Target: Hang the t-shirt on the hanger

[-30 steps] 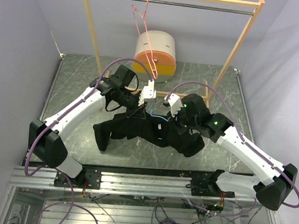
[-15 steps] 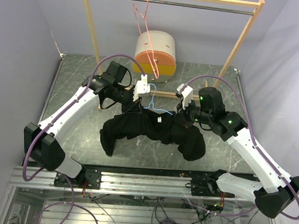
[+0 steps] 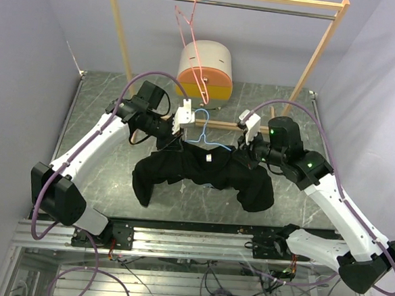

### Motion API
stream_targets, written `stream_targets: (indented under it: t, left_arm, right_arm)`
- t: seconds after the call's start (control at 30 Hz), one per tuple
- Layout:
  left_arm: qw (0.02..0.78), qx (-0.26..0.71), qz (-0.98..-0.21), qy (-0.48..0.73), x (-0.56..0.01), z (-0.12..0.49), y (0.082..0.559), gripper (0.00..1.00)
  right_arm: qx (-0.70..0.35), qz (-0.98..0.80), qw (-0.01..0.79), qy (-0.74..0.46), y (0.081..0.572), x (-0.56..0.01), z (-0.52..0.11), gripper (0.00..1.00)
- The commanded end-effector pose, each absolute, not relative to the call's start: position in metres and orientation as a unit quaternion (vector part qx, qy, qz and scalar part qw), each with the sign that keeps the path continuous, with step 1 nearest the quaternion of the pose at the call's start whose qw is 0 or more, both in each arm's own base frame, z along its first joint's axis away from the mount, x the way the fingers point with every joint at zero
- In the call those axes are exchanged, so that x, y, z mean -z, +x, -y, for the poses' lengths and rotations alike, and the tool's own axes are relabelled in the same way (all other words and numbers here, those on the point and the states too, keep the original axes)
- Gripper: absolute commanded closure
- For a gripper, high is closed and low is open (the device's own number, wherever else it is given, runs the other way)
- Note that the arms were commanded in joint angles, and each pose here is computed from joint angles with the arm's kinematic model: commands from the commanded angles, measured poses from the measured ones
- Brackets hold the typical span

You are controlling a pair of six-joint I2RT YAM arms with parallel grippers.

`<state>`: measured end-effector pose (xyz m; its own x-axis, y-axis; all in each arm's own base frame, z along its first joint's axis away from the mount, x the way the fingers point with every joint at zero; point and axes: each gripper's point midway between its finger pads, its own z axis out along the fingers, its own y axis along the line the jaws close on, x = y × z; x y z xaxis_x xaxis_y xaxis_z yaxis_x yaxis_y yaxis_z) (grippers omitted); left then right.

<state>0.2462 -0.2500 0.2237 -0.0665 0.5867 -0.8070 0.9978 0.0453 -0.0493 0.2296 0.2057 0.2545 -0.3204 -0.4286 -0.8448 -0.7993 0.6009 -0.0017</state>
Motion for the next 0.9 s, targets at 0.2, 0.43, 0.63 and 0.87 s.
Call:
stream_targets:
  t: [0.2,0.43,0.63,0.87]
  left_arm:
    - [0.278,0.339,-0.67,0.6,-0.215,0.236,0.231,0.79]
    - [0.288,0.336,-0.673,0.592,-0.218,0.236,0.237,0.89]
    - [0.295,0.327,-0.668,0.6,-0.223,0.235,0.24,0.93]
    - [0.363,0.303,-0.63,0.617,-0.257,0.239,0.252,0.93]
  right_arm:
    - [-0.185,-0.771,0.514,-0.328,0.255,-0.296,-0.191,1.0]
    - [-0.186,-0.771,0.516,-0.323,0.253,-0.299,-0.189,1.0]
    - [-0.186,-0.773,0.51,-0.329,0.251,-0.301,-0.188,1.0]
    - [-0.195,-0.797,0.469,-0.327,0.248,-0.284,-0.192,0.86]
